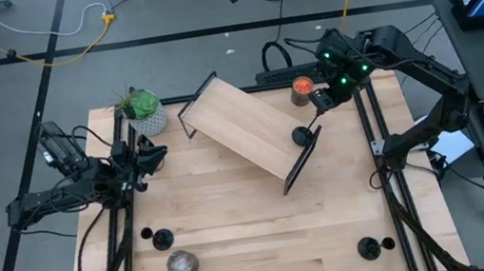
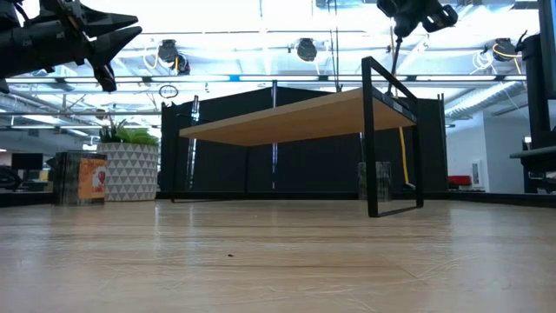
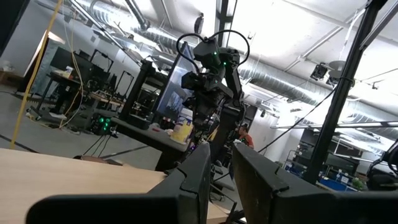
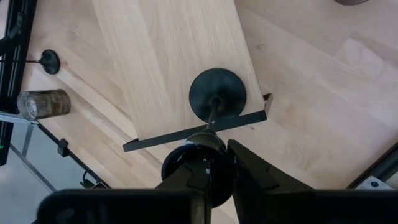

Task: Pick & Place candle stick holders
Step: Put the top right black candle holder on the shelf, then put the left black candle holder on the shelf

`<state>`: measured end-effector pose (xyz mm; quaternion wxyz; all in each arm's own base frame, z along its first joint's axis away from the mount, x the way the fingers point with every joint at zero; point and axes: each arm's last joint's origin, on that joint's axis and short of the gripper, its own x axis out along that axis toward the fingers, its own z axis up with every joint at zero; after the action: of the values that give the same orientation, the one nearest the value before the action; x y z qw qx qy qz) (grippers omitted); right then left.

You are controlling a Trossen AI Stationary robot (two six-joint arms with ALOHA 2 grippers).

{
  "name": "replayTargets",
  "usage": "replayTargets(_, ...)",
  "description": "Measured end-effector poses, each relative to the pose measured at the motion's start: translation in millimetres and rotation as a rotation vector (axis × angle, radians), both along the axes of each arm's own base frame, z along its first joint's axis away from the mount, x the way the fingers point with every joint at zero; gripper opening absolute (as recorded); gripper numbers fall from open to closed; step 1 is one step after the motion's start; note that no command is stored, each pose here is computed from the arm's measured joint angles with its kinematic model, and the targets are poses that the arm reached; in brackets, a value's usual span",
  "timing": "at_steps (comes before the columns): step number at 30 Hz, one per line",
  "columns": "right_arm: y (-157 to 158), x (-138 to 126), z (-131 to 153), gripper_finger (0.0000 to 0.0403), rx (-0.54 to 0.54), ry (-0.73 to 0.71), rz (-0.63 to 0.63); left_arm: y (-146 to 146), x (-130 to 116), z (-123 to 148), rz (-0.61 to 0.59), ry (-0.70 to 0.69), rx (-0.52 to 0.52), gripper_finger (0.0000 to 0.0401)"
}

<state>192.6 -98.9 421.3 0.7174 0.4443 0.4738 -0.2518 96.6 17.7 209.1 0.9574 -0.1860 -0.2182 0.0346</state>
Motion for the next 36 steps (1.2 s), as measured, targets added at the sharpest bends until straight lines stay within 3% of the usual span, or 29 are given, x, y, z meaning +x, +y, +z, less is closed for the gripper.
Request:
replayTargets(18, -2, 6, 3, 0.0042, -0.002, -0.077, -0.004, 0, 0, 0, -0.003, -0.001, -0.007, 0.0072)
replayTargets(25, -1, 6, 12, 0.0043, -0.005, -0.197, 0.002, 0, 0, 0, -0.003, -0.002, -0.006, 0.0072)
replayTargets(36, 2, 0, 21, 0.0043, -0.055, -0.264, 0.025, 0, 0, 0, -0.003, -0.001, -0.006, 0.0072)
